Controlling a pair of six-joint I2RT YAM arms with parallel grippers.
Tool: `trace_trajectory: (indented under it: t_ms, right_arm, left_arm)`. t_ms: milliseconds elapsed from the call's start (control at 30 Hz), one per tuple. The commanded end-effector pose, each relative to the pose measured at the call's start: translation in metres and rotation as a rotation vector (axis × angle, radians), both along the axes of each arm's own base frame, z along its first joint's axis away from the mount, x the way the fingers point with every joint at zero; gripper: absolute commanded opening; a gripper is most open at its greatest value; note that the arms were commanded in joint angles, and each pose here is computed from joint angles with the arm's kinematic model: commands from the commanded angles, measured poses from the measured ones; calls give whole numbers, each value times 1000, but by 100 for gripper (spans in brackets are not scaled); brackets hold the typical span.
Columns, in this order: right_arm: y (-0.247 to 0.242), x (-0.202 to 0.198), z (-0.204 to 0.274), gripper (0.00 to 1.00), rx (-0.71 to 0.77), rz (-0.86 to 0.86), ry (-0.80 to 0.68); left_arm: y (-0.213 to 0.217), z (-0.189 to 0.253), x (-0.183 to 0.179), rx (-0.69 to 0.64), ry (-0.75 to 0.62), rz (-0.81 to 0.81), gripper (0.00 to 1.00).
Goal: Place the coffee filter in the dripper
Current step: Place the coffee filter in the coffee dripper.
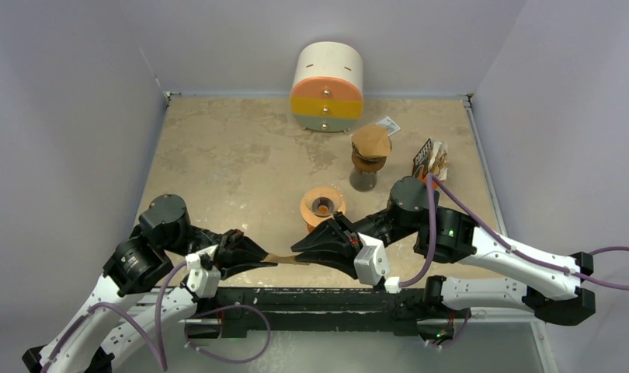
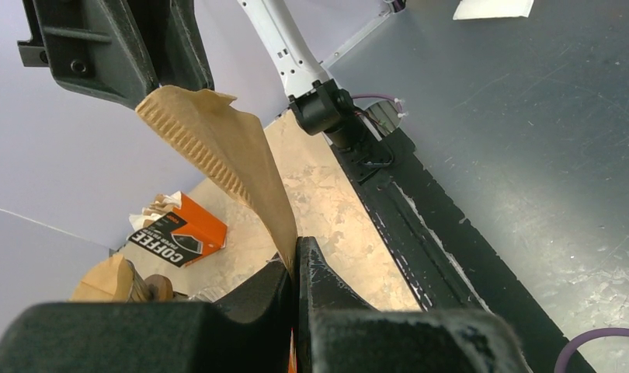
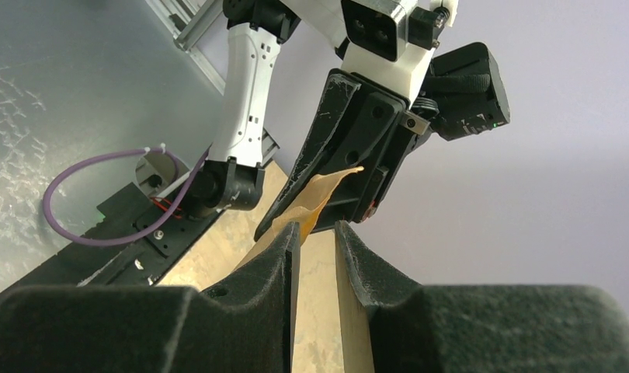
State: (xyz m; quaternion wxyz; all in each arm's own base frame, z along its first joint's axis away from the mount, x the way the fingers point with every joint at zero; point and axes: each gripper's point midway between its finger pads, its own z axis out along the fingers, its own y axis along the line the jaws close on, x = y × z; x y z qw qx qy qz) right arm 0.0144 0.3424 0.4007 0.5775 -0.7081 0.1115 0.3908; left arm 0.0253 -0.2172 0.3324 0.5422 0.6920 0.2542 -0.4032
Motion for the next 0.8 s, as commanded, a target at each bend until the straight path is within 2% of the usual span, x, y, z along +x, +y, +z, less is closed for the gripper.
trace_trajectory:
  t_ms: [0, 367, 767]
  right_arm:
    - [-3, -2, 6, 26, 25, -2, -13]
    - [3, 4, -2, 25, -1, -25, -9]
    - [6, 4, -9, 26, -29, -21, 13]
  left_arm:
    - [2, 15, -8, -35, -43, -44, 0]
    - [1, 17, -6, -40, -52, -35, 0]
    - [-1, 20, 10, -58, -76, 58, 0]
